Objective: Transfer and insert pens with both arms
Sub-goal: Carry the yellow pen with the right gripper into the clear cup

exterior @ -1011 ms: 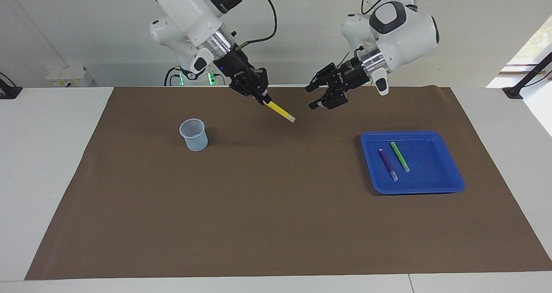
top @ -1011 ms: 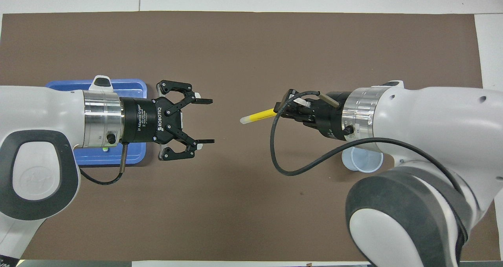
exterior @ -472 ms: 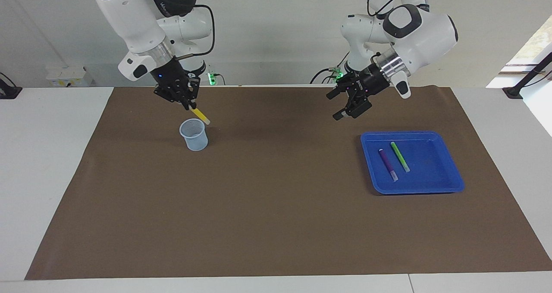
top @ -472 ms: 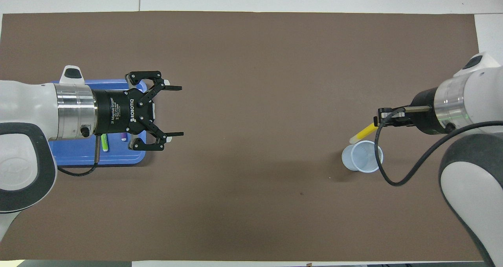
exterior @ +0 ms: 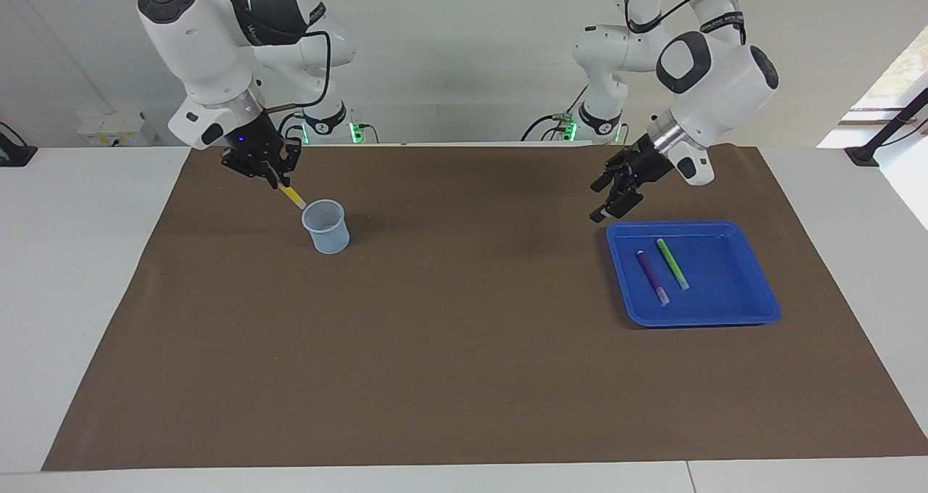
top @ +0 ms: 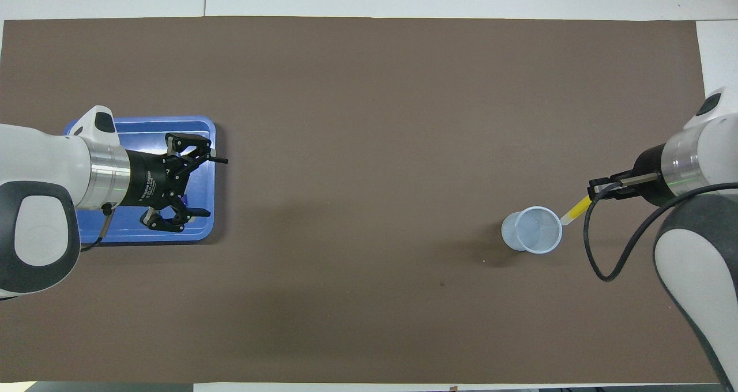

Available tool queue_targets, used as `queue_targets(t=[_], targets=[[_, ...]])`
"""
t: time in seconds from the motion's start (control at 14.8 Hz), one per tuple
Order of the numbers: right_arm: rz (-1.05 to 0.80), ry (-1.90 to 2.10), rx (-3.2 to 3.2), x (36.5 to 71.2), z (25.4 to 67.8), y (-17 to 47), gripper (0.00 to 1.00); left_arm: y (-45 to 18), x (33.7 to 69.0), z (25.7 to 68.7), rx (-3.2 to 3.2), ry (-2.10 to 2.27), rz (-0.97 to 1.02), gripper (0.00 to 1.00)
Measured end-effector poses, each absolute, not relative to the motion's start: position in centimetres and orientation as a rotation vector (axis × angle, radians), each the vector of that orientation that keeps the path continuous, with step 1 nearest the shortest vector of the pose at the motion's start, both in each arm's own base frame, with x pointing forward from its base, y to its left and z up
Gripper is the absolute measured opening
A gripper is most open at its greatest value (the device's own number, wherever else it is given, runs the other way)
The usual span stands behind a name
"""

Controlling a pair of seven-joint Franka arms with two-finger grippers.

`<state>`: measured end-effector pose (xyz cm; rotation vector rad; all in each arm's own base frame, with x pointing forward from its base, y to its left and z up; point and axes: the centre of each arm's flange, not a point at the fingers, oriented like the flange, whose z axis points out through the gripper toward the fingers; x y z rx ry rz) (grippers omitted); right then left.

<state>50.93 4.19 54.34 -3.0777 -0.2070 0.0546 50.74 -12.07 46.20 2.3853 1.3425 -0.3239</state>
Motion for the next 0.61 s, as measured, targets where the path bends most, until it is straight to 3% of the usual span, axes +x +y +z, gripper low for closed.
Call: queue_targets(t=[0.61], targets=[[0.044, -0.243, -3.079, 50.0, 51.4, 5.5, 0.17, 1.2, 54.6, 39.0, 2.898, 0.641, 0.004, 1.0]])
